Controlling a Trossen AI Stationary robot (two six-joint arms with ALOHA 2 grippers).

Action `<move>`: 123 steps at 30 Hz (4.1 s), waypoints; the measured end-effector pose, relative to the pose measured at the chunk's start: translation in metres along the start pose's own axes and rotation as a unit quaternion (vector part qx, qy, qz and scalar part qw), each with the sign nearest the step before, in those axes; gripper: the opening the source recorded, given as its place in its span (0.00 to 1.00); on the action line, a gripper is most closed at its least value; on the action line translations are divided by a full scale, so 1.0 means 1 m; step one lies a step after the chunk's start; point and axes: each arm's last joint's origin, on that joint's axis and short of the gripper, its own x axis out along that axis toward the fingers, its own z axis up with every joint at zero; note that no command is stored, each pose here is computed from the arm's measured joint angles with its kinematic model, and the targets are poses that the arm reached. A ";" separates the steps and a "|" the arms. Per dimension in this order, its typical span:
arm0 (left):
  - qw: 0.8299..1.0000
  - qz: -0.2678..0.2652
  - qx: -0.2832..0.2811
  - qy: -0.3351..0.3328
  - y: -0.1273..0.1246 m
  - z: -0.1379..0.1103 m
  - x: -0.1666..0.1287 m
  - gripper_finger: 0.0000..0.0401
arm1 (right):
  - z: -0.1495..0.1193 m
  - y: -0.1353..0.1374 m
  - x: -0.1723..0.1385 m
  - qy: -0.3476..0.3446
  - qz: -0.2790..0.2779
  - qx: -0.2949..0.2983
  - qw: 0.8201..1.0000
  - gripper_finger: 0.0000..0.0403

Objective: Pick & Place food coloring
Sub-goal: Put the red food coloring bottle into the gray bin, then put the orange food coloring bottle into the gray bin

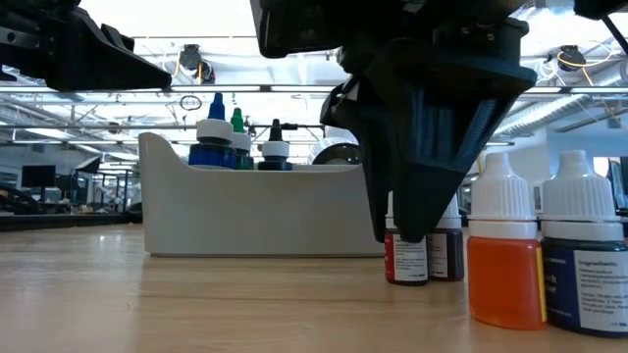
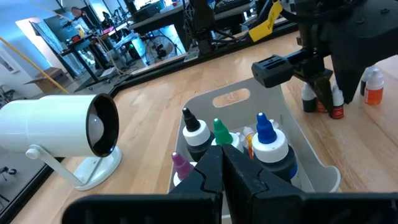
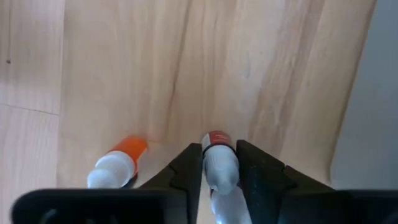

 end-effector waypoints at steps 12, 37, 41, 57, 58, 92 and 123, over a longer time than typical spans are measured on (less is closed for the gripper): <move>1.000 0.000 0.000 0.000 0.000 0.000 0.000 0.02 | 0.004 0.000 -0.026 -0.047 0.015 0.005 0.999 0.15; 1.000 -0.018 -0.003 0.007 -0.001 -0.002 0.000 0.02 | 0.012 -0.125 -0.086 -0.079 -0.070 -0.062 0.992 0.15; 0.999 -0.032 -0.006 0.002 -0.002 -0.001 0.000 0.02 | 0.015 -0.128 -0.074 -0.068 -0.071 -0.079 0.992 0.16; 0.999 -0.047 0.002 0.011 -0.003 -0.004 -0.001 0.02 | 0.020 -0.130 -0.038 -0.051 -0.071 -0.097 0.991 0.16; 0.999 -0.047 0.002 0.011 -0.003 -0.004 0.000 0.02 | 0.019 -0.131 -0.036 -0.051 -0.071 -0.097 0.991 0.16; 0.999 -0.045 0.002 0.012 -0.003 -0.004 0.000 0.02 | 0.005 -0.134 -0.070 -0.081 -0.073 -0.049 0.993 0.29; 0.999 -0.048 -0.022 0.004 -0.003 -0.002 0.000 0.02 | -0.177 -0.060 -0.098 -0.537 0.048 0.009 0.842 0.00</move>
